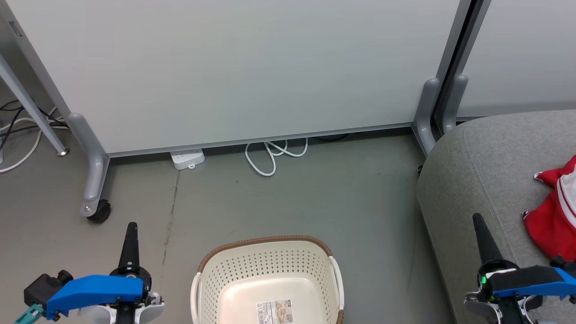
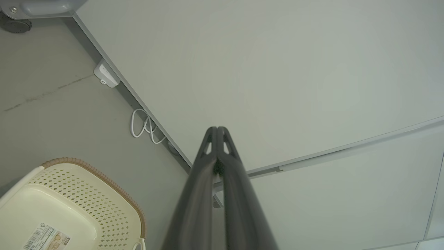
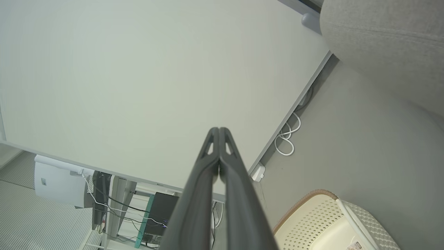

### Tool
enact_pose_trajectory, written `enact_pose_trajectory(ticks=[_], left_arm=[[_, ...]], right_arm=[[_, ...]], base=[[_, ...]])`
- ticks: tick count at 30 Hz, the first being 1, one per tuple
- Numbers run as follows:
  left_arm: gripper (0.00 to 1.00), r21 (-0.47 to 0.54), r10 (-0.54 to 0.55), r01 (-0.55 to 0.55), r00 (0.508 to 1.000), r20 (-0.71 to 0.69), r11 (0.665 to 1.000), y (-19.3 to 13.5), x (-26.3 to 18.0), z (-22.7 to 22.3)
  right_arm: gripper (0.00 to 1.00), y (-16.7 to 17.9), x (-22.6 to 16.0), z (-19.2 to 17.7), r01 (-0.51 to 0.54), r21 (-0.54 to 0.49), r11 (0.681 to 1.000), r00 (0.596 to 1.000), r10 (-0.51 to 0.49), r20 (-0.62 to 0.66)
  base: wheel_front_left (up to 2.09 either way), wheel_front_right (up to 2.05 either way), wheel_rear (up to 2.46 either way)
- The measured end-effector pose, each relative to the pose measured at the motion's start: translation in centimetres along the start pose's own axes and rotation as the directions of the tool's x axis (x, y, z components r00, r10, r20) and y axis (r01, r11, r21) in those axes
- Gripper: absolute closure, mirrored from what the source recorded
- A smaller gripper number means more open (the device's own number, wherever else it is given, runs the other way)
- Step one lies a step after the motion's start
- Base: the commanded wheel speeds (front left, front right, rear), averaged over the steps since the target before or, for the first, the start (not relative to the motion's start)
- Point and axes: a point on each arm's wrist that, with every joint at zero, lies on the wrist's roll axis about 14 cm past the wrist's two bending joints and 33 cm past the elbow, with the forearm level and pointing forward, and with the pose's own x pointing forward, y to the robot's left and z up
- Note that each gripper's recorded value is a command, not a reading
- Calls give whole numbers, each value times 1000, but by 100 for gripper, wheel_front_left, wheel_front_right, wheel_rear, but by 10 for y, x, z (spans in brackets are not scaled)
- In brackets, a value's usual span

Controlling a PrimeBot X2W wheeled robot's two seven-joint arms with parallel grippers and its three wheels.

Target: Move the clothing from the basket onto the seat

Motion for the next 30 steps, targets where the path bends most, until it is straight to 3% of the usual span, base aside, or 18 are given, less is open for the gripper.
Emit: enact_pose_trajectory(ticks=[30], left_arm=[[100,-249,-54,47,998,-22,967,-16,7,-1]], right_arm=[[100,6,-5,11,-31,257,966,999,28,16]], base=[[0,0,0]])
